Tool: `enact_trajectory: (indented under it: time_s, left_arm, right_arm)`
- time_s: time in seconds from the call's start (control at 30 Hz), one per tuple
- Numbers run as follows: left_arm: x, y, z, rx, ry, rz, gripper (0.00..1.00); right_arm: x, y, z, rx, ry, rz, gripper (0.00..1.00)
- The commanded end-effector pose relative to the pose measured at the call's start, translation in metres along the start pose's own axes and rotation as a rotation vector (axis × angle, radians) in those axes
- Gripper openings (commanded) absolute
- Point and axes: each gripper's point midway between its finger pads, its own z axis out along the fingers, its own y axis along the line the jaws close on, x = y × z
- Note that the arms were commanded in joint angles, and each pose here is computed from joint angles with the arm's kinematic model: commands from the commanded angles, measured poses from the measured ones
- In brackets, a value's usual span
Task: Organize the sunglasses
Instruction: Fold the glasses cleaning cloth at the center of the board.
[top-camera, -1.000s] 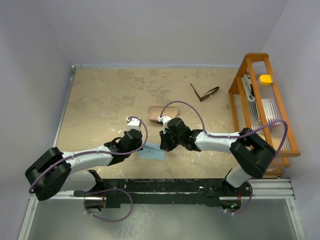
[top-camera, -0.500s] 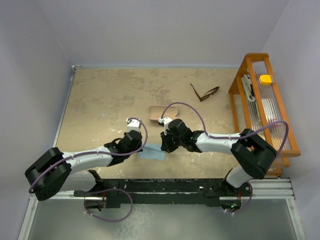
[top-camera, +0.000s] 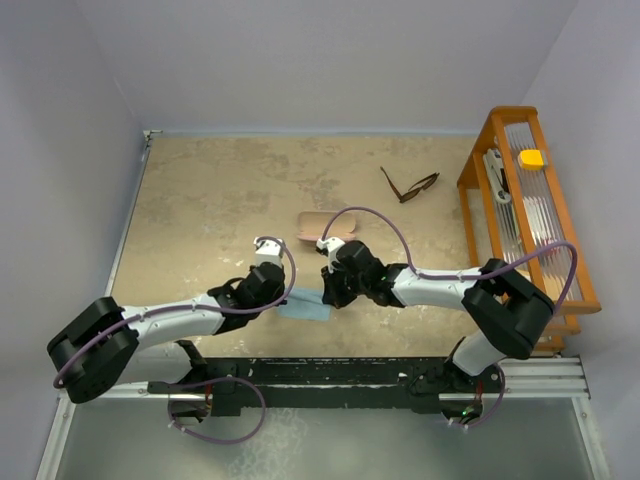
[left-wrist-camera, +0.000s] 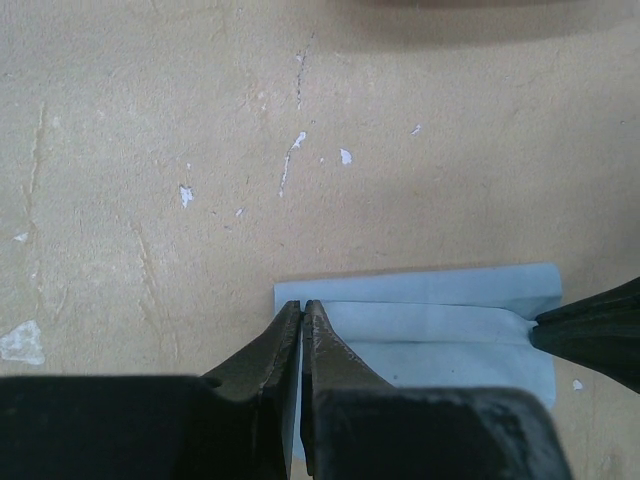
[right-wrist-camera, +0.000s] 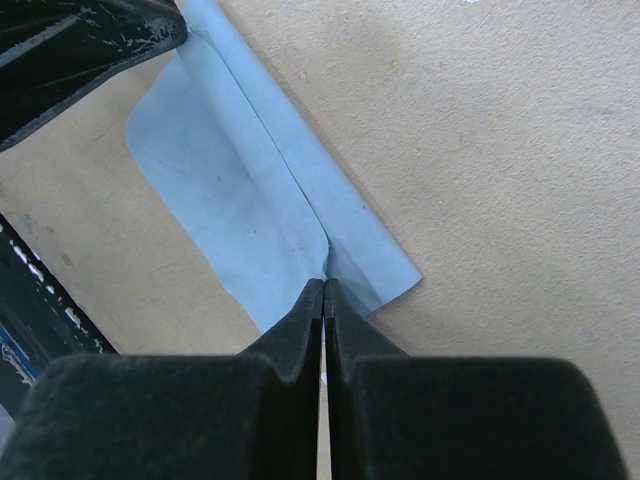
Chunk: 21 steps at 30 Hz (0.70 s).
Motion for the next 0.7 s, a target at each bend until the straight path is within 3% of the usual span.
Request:
enact_trajectory:
  time_s: [0.0,0.67]
  left_arm:
    - [-0.0122,-0.0076,-0.0072,0.026,-0.041,-0.03,0.0]
    - [-0.0105,-0.0073,-0.0138,0.027,-0.049,-0.033,0.0]
  right_arm:
    - [-0.0103,0.0078,-0.0054,-0.02,-0.046,-0.005,0.0]
    - [-0.0035,0.0147,-0.0046,-0.031,-0.039,-0.011,0.0]
